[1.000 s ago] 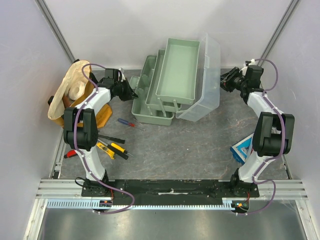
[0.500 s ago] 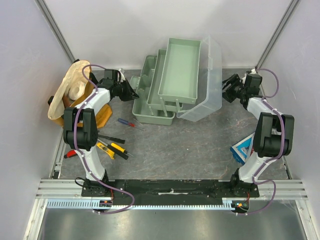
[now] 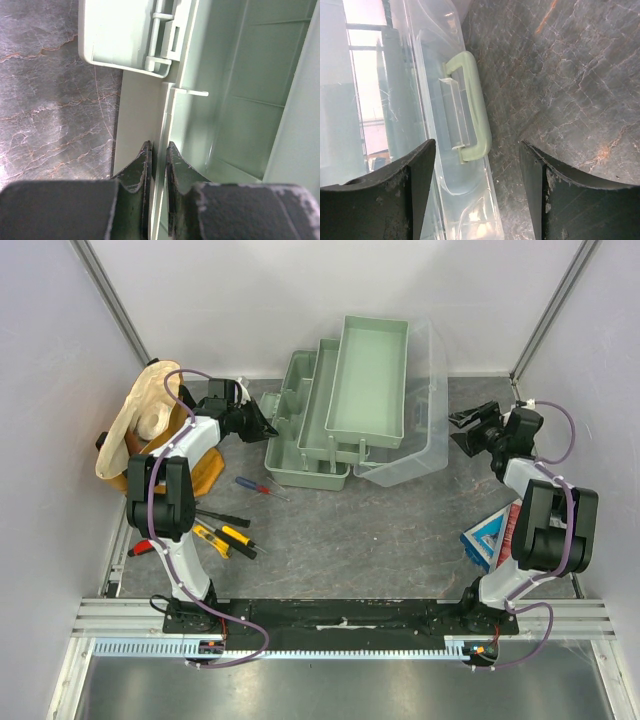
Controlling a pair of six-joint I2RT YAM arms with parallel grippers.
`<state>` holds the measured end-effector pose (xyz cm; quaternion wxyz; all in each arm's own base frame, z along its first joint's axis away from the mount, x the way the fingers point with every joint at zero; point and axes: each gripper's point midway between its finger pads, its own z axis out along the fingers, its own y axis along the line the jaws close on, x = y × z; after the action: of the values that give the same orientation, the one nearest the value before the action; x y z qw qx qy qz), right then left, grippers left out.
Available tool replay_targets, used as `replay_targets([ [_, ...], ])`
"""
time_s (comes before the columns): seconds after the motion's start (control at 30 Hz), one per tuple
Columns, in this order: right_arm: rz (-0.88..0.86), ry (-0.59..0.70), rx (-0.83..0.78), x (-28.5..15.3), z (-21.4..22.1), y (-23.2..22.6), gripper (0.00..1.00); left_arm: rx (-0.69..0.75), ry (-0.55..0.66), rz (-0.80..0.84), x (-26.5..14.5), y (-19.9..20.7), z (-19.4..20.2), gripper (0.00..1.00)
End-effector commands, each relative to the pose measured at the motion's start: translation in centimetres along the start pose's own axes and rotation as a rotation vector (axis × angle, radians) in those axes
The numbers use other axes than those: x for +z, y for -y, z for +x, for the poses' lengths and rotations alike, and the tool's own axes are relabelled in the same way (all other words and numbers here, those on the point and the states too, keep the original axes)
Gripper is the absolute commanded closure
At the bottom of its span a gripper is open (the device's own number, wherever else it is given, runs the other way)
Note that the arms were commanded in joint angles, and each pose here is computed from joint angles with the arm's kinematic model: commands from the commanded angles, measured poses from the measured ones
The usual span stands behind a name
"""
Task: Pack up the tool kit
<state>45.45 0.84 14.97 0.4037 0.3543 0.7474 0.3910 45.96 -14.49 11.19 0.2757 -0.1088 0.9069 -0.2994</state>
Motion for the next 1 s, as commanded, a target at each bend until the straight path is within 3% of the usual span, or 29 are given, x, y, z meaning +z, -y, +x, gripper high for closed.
replay_targets([
  [0.0, -0.079, -0.03, -0.008, -0.3, 0.9, -1.8, 0.26, -0.056, -0.03, 0.086, 1.0, 1.6, 0.7, 0.85],
  [0.13, 0.062, 0.058, 0.096, -0.6, 0.2, 2.1, 0.32, -0.041, -0.063, 0.133, 0.9, 2.3, 1.3, 0.87],
  [0.4, 0.092, 0.054, 0.092, 1.3, 0.5, 4.9, 0.38, 0.017, -0.141, 0.224, 1.4, 4.1, 3.1, 0.92],
  [0.73, 0.153, 0.083, 0.051, 1.8, -0.5, 6.1, 0.39, 0.029, -0.163, 0.197, 2.1, 3.8, 3.8, 0.94],
  [0.97, 0.329, 0.17, -0.026, 0.1, -4.3, 5.0, 0.38, 0.028, -0.171, 0.208, 2.2, 4.6, 4.0, 0.95],
])
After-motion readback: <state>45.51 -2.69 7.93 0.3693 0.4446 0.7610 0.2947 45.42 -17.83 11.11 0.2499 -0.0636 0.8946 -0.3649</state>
